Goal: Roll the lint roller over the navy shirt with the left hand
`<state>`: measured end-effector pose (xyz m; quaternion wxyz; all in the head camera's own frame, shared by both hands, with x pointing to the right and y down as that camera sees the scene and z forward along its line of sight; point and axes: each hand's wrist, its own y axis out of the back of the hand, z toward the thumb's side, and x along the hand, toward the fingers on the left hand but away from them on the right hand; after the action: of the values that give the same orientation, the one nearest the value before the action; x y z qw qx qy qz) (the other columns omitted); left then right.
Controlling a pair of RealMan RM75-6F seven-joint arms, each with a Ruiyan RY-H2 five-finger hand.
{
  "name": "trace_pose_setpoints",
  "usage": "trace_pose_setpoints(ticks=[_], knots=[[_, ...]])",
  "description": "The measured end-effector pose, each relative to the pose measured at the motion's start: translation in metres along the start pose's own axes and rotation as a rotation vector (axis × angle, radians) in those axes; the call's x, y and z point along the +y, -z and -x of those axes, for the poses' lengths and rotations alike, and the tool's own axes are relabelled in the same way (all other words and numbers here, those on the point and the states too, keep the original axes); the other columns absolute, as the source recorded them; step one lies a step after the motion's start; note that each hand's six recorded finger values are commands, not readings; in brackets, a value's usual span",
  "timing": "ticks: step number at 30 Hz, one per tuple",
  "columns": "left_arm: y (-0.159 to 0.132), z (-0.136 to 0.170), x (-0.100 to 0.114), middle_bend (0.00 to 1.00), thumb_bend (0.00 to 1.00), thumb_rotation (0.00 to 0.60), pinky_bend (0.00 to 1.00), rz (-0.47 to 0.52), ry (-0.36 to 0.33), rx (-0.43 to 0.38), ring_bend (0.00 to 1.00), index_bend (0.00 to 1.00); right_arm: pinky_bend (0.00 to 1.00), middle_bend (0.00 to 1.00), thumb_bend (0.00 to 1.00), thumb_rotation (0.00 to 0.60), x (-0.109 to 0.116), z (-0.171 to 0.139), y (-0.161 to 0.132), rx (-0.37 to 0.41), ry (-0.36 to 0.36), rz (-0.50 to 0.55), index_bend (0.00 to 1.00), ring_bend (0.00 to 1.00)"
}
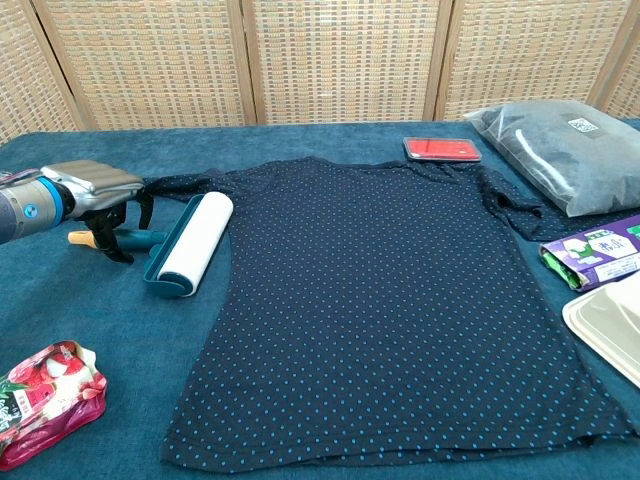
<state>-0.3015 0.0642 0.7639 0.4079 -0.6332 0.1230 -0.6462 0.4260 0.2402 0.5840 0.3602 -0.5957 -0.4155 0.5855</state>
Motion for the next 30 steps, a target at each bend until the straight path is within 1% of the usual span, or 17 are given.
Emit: trace_pose_setpoints(ticks=[1, 3, 4, 6, 7, 9, 12, 17, 22, 30], knots=[[-0.001, -0.001, -0.001, 0.89, 0.28, 0.6, 0.68, -0.004, 0.001, -0.001, 0.73, 0.45, 0.0, 0.0, 0.13, 0.6, 0.0, 0.0, 0.0, 0.0, 0.0, 0.0, 0.0, 0.0], [-0.003, -0.002, -0.002, 0.89, 0.4, 0.6, 0.68, -0.009, 0.003, -0.003, 0.73, 0.5, 0.0, 0.0, 0.13, 0.6, 0.0, 0.0, 0.001, -0.002, 0.0, 0.002, 0.0, 0.0], [-0.004, -0.002, -0.003, 0.89, 0.44, 0.6, 0.68, -0.012, 0.004, -0.005, 0.73, 0.52, 0.0, 0.0, 0.13, 0.6, 0.0, 0.0, 0.001, -0.002, 0.0, 0.003, 0.0, 0.0], [-0.006, -0.002, -0.005, 0.89, 0.55, 0.6, 0.68, -0.019, 0.007, -0.008, 0.73, 0.61, 0.0, 0.0, 0.13, 0.6, 0.001, 0.0, 0.001, -0.002, 0.001, 0.005, 0.0, 0.0], [-0.006, -0.002, -0.005, 0.89, 0.57, 0.6, 0.68, -0.022, 0.009, -0.009, 0.73, 0.64, 0.0, 0.0, 0.13, 0.6, 0.001, 0.0, 0.001, -0.001, 0.001, 0.005, 0.0, 0.0], [-0.007, -0.002, -0.007, 0.89, 0.63, 0.6, 0.68, -0.03, 0.012, -0.011, 0.73, 0.73, 0.0, 0.0, 0.13, 0.6, 0.002, -0.001, 0.001, 0.002, 0.005, 0.007, 0.0, 0.0], [-0.008, -0.002, -0.007, 0.89, 0.66, 0.6, 0.68, -0.038, 0.009, -0.012, 0.73, 0.81, 0.0, 0.0, 0.13, 0.6, 0.003, -0.001, 0.0, 0.003, 0.01, 0.011, 0.0, 0.0], [-0.009, 0.001, 0.003, 0.89, 0.66, 0.6, 0.67, -0.05, -0.017, -0.022, 0.73, 0.83, 0.0, 0.0, 0.13, 0.6, 0.004, -0.002, 0.001, 0.004, 0.011, 0.016, 0.0, 0.0], [-0.008, 0.005, 0.022, 0.89, 0.66, 0.6, 0.67, -0.1, -0.029, -0.037, 0.73, 0.84, 0.0, 0.0, 0.13, 0.6, 0.005, -0.002, -0.001, 0.009, 0.012, 0.02, 0.0, 0.0], [-0.02, 0.016, 0.057, 0.89, 0.66, 0.6, 0.67, -0.158, 0.008, -0.049, 0.73, 0.86, 0.0, 0.0, 0.13, 0.6, 0.008, -0.002, 0.001, 0.006, 0.015, 0.035, 0.0, 0.0]])
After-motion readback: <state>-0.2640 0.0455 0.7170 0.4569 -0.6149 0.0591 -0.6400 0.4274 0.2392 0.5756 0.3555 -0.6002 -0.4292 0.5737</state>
